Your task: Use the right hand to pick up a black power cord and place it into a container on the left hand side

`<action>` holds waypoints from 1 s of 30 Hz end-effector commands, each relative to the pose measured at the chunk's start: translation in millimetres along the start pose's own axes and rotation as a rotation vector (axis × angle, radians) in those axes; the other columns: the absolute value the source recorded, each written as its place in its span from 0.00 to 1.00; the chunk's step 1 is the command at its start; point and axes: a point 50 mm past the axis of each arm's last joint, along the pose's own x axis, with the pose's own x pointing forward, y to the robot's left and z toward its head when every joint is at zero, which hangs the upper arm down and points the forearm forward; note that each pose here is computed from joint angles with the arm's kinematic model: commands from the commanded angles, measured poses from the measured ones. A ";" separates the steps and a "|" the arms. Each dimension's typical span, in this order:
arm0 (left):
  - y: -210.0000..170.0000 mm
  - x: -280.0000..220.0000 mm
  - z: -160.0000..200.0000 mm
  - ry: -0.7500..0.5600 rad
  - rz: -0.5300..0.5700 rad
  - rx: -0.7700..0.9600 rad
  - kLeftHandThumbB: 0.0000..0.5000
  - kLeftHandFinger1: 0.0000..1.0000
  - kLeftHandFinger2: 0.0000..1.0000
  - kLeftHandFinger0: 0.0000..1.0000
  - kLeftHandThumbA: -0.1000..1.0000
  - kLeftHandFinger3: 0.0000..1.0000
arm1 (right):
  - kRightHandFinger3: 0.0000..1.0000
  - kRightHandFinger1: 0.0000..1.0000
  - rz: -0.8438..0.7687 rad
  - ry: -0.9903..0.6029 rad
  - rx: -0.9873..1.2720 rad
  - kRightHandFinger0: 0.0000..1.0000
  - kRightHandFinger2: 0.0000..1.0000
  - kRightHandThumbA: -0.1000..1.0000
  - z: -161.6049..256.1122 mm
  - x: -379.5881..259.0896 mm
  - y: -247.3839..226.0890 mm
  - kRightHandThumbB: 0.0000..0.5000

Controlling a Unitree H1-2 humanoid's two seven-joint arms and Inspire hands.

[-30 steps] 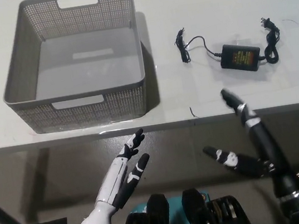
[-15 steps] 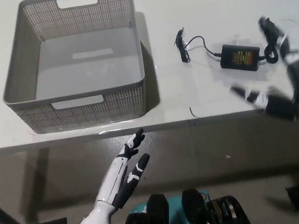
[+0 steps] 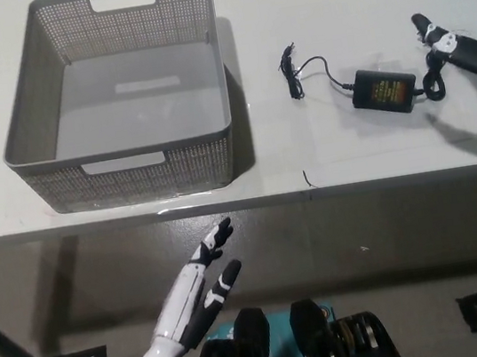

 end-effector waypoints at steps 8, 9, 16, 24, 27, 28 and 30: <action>-4.0 -9.5 7.2 -0.026 -0.005 0.010 0.09 1.00 1.00 1.00 1.00 1.00 | 1.00 1.00 0.224 0.084 -0.301 1.00 1.00 0.66 0.2 59.3 -1.2 0.97; -4.0 -9.5 7.1 -0.028 -0.005 0.010 0.09 1.00 1.00 1.00 1.00 1.00 | 1.00 1.00 0.242 0.092 -0.329 1.00 1.00 0.68 -1.0 62.3 -0.3 0.99; -3.3 -9.5 6.3 -0.014 -0.016 0.028 0.13 1.00 1.00 1.00 1.00 1.00 | 1.00 1.00 0.384 0.129 -0.452 1.00 1.00 0.71 -10.9 79.3 10.3 1.00; -3.5 -10.0 7.0 -0.006 -0.030 0.031 0.12 1.00 1.00 1.00 1.00 1.00 | 1.00 1.00 0.464 0.151 -0.523 1.00 1.00 0.74 -11.8 85.9 19.2 1.00; -2.0 -8.8 7.9 -0.009 -0.033 0.028 0.12 1.00 1.00 1.00 1.00 1.00 | 1.00 1.00 0.478 0.153 -0.539 1.00 1.00 0.75 -8.6 88.6 19.2 1.00; -2.1 -8.6 7.8 -0.009 -0.031 0.024 0.11 1.00 1.00 1.00 1.00 1.00 | 1.00 1.00 0.482 0.155 -0.540 1.00 1.00 0.74 -8.7 89.5 19.2 1.00; -1.4 -7.4 8.5 -0.009 -0.032 0.027 0.14 1.00 1.00 1.00 1.00 1.00 | 1.00 1.00 0.490 0.163 -0.549 1.00 1.00 0.74 -8.6 92.4 18.3 1.00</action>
